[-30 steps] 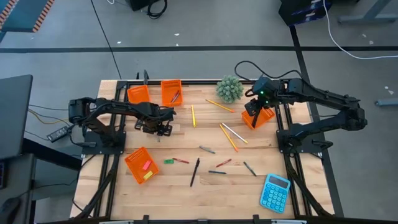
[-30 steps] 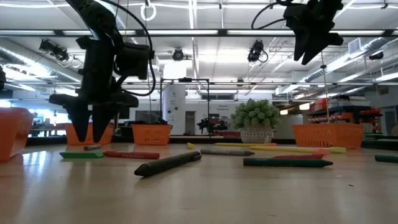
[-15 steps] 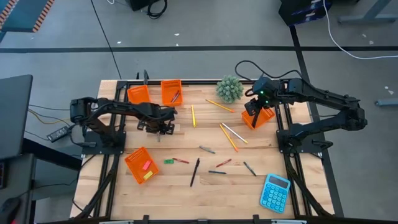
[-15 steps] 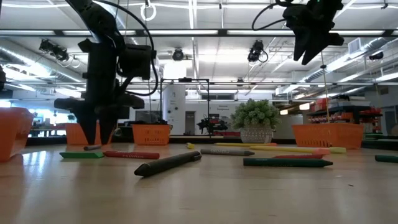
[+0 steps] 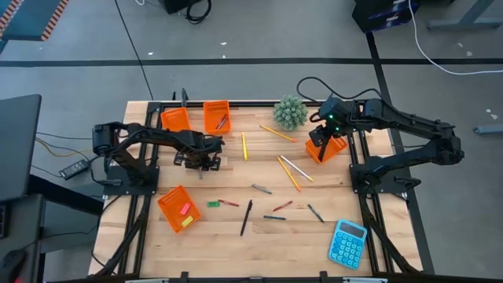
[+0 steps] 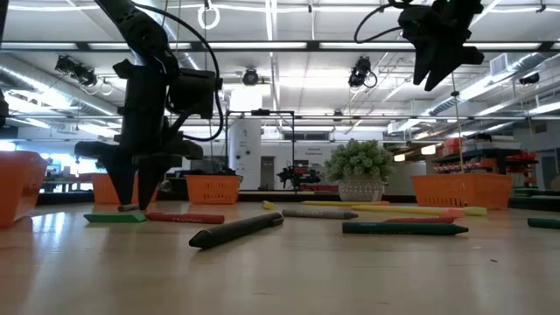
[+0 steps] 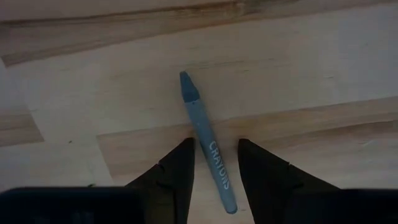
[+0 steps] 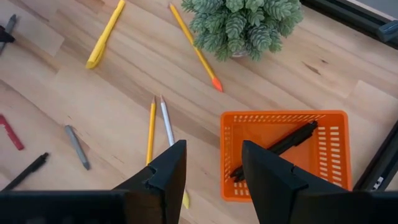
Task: Sort crayons/erasers/pens/pencils in bins
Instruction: Put the left gray crayon into the middle orange bin
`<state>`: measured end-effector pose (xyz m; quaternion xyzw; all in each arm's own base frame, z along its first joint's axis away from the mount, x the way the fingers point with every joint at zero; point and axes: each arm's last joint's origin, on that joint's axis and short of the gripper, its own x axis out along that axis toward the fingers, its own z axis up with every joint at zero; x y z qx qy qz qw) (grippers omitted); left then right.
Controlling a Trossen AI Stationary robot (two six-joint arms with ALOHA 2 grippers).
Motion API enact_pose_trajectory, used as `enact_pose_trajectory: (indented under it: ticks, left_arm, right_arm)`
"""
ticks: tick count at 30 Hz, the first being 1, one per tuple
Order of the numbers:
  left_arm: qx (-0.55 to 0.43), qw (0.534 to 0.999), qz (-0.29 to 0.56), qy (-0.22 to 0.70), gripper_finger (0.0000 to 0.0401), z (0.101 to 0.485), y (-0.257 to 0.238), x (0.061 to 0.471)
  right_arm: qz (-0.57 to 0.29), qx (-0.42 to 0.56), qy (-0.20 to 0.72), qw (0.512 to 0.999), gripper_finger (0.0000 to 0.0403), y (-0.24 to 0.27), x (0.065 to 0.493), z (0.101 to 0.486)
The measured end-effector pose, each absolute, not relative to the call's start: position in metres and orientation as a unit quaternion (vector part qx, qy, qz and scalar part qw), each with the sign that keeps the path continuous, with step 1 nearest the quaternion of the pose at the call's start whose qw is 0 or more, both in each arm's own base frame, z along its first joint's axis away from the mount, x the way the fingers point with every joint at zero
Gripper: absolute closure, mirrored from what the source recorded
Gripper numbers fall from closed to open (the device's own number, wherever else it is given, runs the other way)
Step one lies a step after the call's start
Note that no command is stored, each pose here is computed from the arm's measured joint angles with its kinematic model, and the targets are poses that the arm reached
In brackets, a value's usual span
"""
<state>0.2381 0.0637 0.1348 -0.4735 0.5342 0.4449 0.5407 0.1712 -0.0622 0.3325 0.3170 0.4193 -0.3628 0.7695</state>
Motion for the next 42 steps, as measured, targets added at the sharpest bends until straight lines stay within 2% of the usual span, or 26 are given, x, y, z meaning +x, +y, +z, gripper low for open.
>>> enact_pose_trajectory:
  ticks: [26,42]
  left_arm:
    - [-0.473,0.539,0.447,0.535,0.0337,0.136,0.064,0.239]
    - [-0.482,0.576,0.431,0.500,0.0367,0.157,0.072,0.260]
  right_arm:
    - [-0.363,0.317,0.419,0.770,0.0242,-0.062,0.171,0.333]
    - [-0.363,0.317,0.419,0.770,0.0242,-0.062,0.171,0.333]
